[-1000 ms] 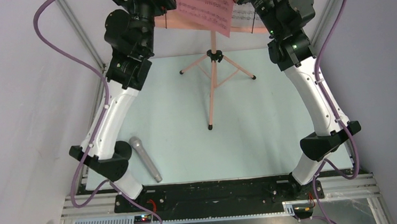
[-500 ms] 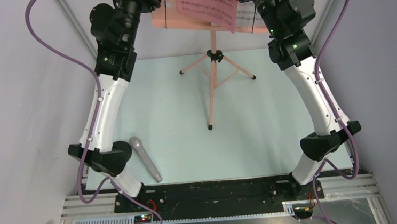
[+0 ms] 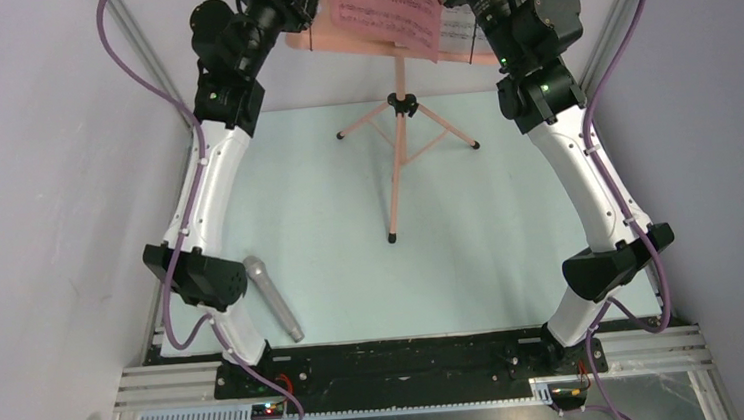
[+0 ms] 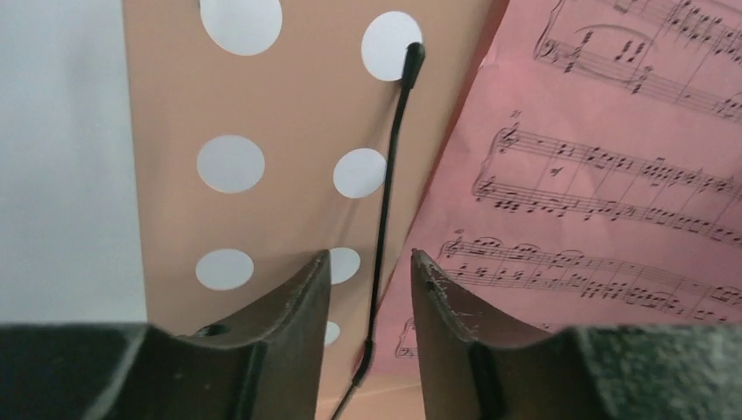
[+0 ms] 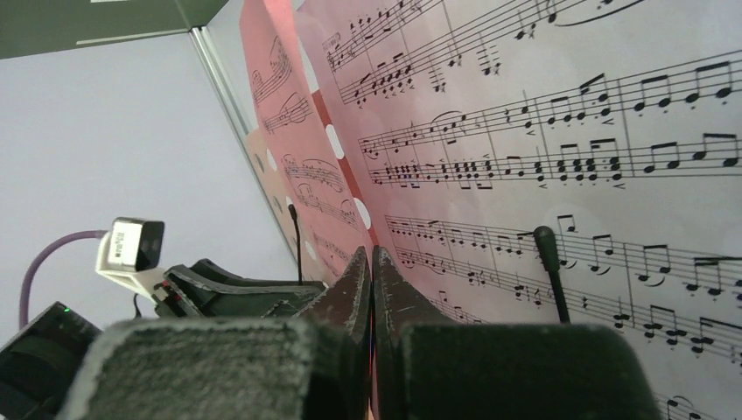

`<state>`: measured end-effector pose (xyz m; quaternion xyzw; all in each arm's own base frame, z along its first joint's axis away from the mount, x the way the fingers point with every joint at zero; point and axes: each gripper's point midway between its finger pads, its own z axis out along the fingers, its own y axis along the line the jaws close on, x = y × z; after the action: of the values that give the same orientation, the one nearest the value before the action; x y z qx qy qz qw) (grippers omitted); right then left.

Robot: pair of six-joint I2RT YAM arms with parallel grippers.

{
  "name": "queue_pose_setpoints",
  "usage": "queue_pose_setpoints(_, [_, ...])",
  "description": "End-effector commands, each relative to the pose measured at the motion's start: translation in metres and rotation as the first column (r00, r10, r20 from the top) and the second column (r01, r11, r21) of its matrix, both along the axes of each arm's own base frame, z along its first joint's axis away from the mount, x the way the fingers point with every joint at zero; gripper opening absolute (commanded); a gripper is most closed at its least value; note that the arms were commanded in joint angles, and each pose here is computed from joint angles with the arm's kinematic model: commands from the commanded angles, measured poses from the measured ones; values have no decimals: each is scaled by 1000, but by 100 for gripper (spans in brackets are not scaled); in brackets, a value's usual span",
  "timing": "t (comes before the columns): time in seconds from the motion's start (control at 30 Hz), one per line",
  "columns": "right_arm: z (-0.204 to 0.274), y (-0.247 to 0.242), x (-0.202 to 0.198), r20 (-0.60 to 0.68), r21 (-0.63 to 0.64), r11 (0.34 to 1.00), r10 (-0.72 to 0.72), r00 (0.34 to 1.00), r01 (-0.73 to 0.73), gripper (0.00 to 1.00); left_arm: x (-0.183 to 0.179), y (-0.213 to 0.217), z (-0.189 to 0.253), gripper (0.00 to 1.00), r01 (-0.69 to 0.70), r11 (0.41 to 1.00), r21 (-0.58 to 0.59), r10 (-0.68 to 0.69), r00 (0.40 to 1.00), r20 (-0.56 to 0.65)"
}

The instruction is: Set up the instrument practice props

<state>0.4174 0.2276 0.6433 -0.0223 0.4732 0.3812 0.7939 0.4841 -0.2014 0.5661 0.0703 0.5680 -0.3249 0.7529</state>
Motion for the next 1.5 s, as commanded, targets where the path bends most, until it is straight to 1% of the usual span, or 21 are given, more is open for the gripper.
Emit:
queue_pose_setpoints(0.0, [19,-3,-12,60,36,999,9,998,-11,0,-11,1,27,35,54,997,-49,-52,998,46])
queue_pose_setpoints(0.07, [18,-2,-12,59,36,999,14,998,-16,0,-10,4,27,27,43,998,-53,-41,998,46])
queue_pose_setpoints(0.1, [17,-1,-11,56,34,999,18,998,-20,0,-11,5,28,26,41,998,-52,-39,998,48])
queue_pose_setpoints(0.27, [14,0,-8,47,33,999,19,999,-21,0,-16,4,26,12,50,998,-34,-48,998,51])
queue_pose_setpoints(0.33, [14,0,-8,45,33,999,19,999,-20,0,-19,4,26,10,57,998,-27,-55,997,54])
queue_pose_setpoints(0.43, [11,1,-5,39,32,999,19,999,-20,0,-25,2,25,1,73,997,-11,-72,995,71])
queue_pose_setpoints(0.7, [6,6,4,32,38,999,27,999,-28,0,-48,-4,22,0,121,990,71,-131,977,170])
queue_pose_setpoints(0.87, [3,10,9,35,42,999,23,999,-25,0,-58,-1,24,0,118,990,76,-131,970,206])
queue_pose_setpoints(1.03, [1,16,16,44,48,998,35,998,-37,0,-62,-2,24,0,127,989,74,-140,966,217])
queue_pose_setpoints(1.13, [5,26,14,74,50,996,68,995,-72,0,-62,-2,24,0,134,988,72,-146,965,216])
queue_pose_setpoints(1.3, [2,46,11,137,-2,995,102,985,-103,0,-63,-3,21,0,139,988,73,-151,966,209])
queue_pose_setpoints(1.47, [2,58,5,191,-18,990,138,972,-137,0,-65,-2,21,0,141,987,73,-153,966,209])
